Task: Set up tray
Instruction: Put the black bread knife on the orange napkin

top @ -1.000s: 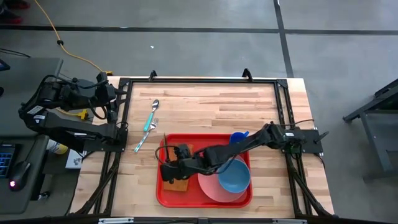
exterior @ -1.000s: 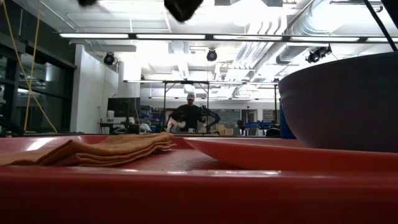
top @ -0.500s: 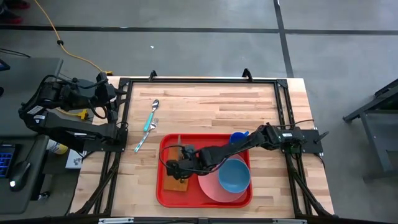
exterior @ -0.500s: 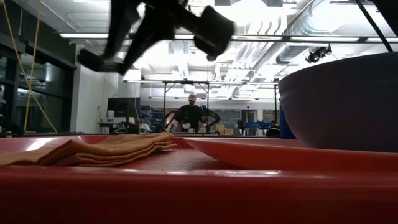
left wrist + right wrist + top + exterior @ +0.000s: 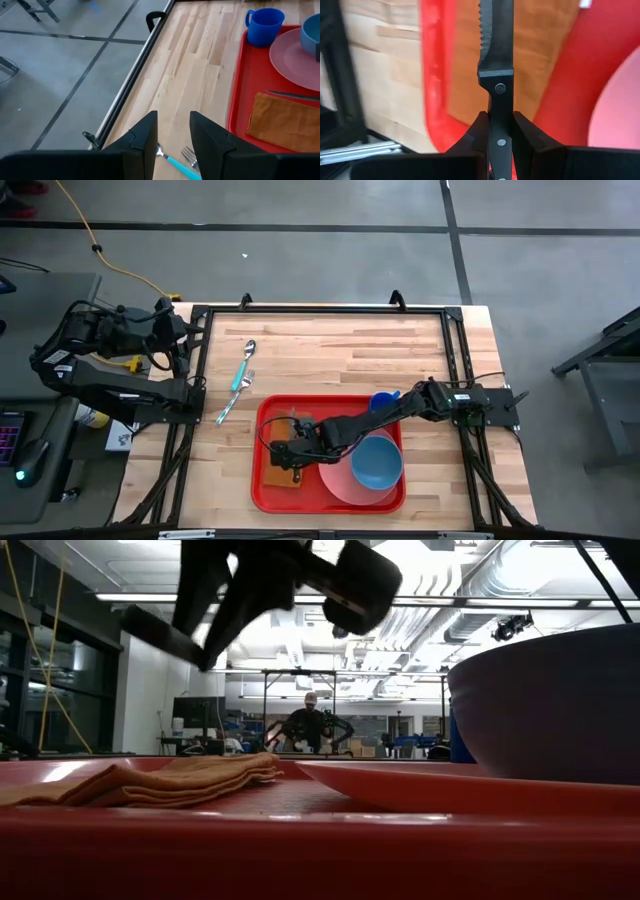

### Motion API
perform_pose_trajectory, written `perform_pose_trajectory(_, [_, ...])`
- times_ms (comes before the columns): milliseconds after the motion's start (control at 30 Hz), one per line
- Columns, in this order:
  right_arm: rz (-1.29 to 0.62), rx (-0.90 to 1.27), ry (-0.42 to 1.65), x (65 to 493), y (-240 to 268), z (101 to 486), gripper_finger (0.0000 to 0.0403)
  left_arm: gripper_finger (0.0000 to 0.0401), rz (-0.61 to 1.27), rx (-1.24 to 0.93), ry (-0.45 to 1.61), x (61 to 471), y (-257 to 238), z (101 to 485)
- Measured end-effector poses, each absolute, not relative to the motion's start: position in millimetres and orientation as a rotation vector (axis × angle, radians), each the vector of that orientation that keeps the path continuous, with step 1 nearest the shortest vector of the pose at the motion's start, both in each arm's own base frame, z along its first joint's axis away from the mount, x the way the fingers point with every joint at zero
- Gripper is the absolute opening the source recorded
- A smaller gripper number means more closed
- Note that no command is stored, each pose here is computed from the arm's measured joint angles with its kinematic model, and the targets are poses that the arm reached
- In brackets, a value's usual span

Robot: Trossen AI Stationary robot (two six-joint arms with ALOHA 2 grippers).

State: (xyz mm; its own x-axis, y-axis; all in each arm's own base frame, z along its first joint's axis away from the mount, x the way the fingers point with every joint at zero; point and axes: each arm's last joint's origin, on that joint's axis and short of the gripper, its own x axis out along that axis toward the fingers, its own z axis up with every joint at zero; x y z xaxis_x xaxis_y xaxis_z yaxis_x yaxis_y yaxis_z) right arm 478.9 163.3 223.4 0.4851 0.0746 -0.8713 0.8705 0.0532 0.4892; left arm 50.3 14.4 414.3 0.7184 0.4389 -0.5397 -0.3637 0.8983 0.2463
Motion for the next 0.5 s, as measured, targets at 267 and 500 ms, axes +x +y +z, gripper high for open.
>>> perform_pose_trajectory(267, [-0.739, 1.465, 0.910, 482.6, 159.4, 193.7, 0.0028, 0.0145, 0.447, 0.127, 0.628, 50.3, 14.5, 414.3])
perform_pose_trajectory(500, [-0.746, 1.491, 0.896, 487.2, 146.2, 185.0, 0.0028, 0.0145, 0.447, 0.127, 0.629, 50.3, 14.5, 414.3])
